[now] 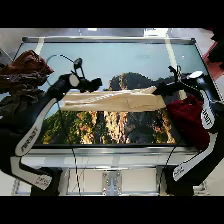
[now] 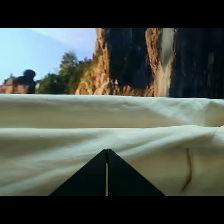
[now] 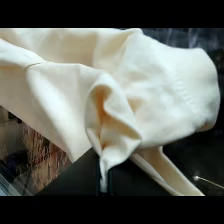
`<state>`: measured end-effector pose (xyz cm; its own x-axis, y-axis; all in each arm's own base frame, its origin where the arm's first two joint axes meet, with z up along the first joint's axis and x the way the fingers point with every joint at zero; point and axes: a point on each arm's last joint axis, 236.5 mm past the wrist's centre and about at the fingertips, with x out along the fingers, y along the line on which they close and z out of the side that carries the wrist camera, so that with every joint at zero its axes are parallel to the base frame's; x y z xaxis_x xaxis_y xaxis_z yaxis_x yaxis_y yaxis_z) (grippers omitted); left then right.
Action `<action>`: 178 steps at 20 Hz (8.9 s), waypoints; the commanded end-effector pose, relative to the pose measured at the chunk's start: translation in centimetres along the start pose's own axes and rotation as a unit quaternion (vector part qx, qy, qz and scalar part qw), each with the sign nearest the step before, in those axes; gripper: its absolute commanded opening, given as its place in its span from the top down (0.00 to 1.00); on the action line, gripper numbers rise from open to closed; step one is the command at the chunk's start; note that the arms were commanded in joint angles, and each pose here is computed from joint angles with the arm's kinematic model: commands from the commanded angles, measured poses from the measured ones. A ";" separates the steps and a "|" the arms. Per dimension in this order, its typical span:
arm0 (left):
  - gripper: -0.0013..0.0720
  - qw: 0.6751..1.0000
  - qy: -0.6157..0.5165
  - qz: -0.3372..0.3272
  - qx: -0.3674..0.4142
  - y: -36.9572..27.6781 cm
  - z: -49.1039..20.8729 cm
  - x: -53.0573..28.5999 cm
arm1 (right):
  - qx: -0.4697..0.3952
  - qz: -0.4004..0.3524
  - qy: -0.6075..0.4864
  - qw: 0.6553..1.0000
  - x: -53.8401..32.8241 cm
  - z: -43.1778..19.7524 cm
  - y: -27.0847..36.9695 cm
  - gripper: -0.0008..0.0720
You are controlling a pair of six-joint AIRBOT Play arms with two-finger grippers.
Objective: Fold the shirts.
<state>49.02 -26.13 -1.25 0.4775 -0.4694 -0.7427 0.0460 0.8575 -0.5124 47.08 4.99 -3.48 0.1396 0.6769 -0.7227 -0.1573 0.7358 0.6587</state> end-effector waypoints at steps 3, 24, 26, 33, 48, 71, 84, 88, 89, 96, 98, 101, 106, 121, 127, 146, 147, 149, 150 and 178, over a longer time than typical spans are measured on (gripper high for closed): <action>0.97 0.997 0.052 -0.059 0.012 -5.4 -3.9 7.6 | -0.076 -0.030 0.005 0.997 -1.9 2.1 8.4 0.96; 0.97 0.963 -0.079 0.221 0.130 10.9 14.4 -12.4 | -0.219 0.060 -0.109 0.968 8.1 4.1 36.8 0.96; 0.97 0.962 -0.102 0.229 0.111 12.4 15.9 -15.3 | -0.202 0.079 -0.114 0.969 11.7 3.4 39.0 0.96; 0.97 0.960 -0.116 0.233 0.105 13.3 16.7 -17.2 | -0.100 0.241 -0.176 0.949 24.8 -0.9 49.7 0.74; 0.97 0.960 -0.104 0.231 0.118 13.2 16.3 -17.0 | -0.012 0.029 -0.023 0.999 18.0 5.4 20.9 0.33; 0.97 0.963 -0.078 0.228 0.125 13.2 15.2 -16.7 | 0.029 0.161 -0.032 0.986 25.1 3.8 24.8 0.96; 0.97 0.963 -0.071 0.231 0.121 13.3 14.8 -16.7 | 0.063 -0.341 -0.075 0.935 -18.7 0.0 3.8 0.96; 0.97 0.967 -0.066 0.218 0.114 12.8 14.5 -16.4 | 0.180 -0.431 -0.062 0.882 -28.9 -8.0 0.0 0.96; 0.97 0.968 -0.065 0.215 0.113 12.7 14.4 -16.4 | 0.212 -0.454 -0.063 0.863 -31.2 -10.1 -1.0 0.96; 0.97 0.979 -0.062 0.168 0.092 10.7 13.8 -15.5 | 0.404 -0.455 0.039 0.793 -32.0 -25.8 -7.9 0.96; 0.97 0.982 -0.062 0.157 0.087 10.2 13.7 -15.3 | 0.439 -0.433 0.084 0.783 -29.9 -29.4 -9.2 0.88; 0.97 0.982 -0.061 0.156 0.085 10.2 13.7 -15.3 | 0.432 -0.431 0.087 0.788 -29.5 -29.9 -9.9 0.67; 0.97 0.988 -0.060 0.125 0.072 8.8 13.5 -14.9 | 0.282 -0.406 -0.199 0.846 -34.0 -14.5 -6.5 0.52; 0.97 0.996 0.014 0.079 0.043 6.9 9.7 -14.2 | -0.201 -0.124 -0.095 0.967 2.8 0.7 15.4 0.52; 0.97 0.996 0.014 0.078 0.042 6.9 9.7 -14.2 | -0.213 -0.116 -0.035 0.969 8.1 -2.6 15.6 0.52; 0.97 0.995 0.017 0.078 0.057 6.9 9.7 -14.2 | -0.087 -0.104 -0.050 0.989 8.2 -2.6 16.1 0.52; 0.97 0.995 0.017 0.078 0.057 6.9 9.7 -14.2 | -0.087 -0.104 -0.050 0.989 8.2 -2.6 16.1 0.52; 0.97 0.995 0.017 0.078 0.057 6.9 9.7 -14.2 | -0.087 -0.104 -0.050 0.990 8.2 -2.6 16.0 0.52; 0.97 0.995 0.017 0.078 0.057 6.9 9.7 -14.2 | -0.087 -0.104 -0.050 0.989 8.2 -2.6 16.1 0.52; 0.97 0.995 0.017 0.078 0.057 6.9 9.7 -14.2 | -0.087 -0.104 -0.050 0.989 8.2 -2.6 16.1 0.52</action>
<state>51.05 -11.47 9.87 0.4574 -0.3337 -0.8243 0.0733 0.9379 -0.3391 43.16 22.27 0.65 0.2820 0.5167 -0.8084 -0.2807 0.8502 0.4454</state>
